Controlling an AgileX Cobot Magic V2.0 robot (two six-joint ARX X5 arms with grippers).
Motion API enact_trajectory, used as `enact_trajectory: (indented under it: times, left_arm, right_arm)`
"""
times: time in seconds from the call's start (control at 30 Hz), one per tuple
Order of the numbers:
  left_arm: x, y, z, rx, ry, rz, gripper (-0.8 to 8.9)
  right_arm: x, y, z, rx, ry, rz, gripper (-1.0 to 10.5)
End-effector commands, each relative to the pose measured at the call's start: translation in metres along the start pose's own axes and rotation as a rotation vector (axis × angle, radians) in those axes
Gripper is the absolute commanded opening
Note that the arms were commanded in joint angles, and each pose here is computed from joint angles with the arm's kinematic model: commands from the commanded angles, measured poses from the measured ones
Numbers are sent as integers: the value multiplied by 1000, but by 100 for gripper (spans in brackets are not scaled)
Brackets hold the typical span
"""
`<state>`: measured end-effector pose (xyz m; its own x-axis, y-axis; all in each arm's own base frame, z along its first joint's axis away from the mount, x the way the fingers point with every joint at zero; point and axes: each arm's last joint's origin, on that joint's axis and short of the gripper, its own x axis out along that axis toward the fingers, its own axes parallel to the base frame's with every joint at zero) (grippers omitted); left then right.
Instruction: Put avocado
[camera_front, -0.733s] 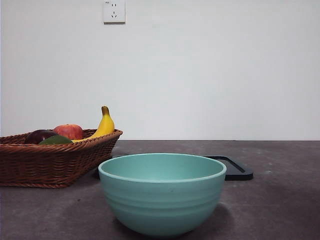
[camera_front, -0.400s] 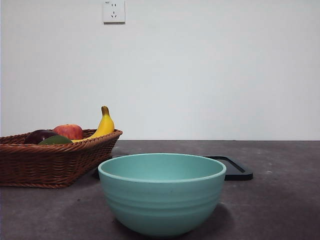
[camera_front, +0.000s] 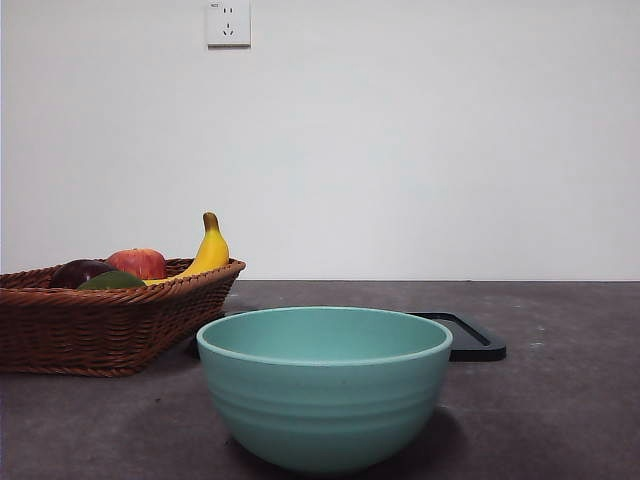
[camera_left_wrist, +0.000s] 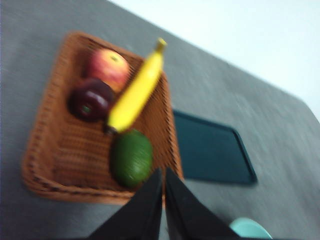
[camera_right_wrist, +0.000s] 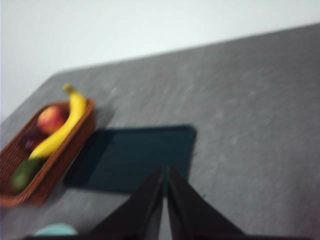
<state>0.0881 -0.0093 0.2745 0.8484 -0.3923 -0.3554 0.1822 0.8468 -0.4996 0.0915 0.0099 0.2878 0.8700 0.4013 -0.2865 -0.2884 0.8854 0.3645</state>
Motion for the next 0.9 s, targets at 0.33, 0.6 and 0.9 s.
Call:
enact_trajectory:
  times: [0.33, 0.6, 0.9]
  left_arm:
    - [4, -24, 30, 136, 286, -166, 9]
    - [-3, -38, 28, 177, 396, -238, 9]
    - [-4, -39, 24, 182, 437, -248, 46]
  right_arm:
    - [11, 31, 43, -83, 310, 273, 8]
    - [26, 56, 34, -160, 537, 461, 8]
    - [32, 64, 28, -193, 601, 512, 21]
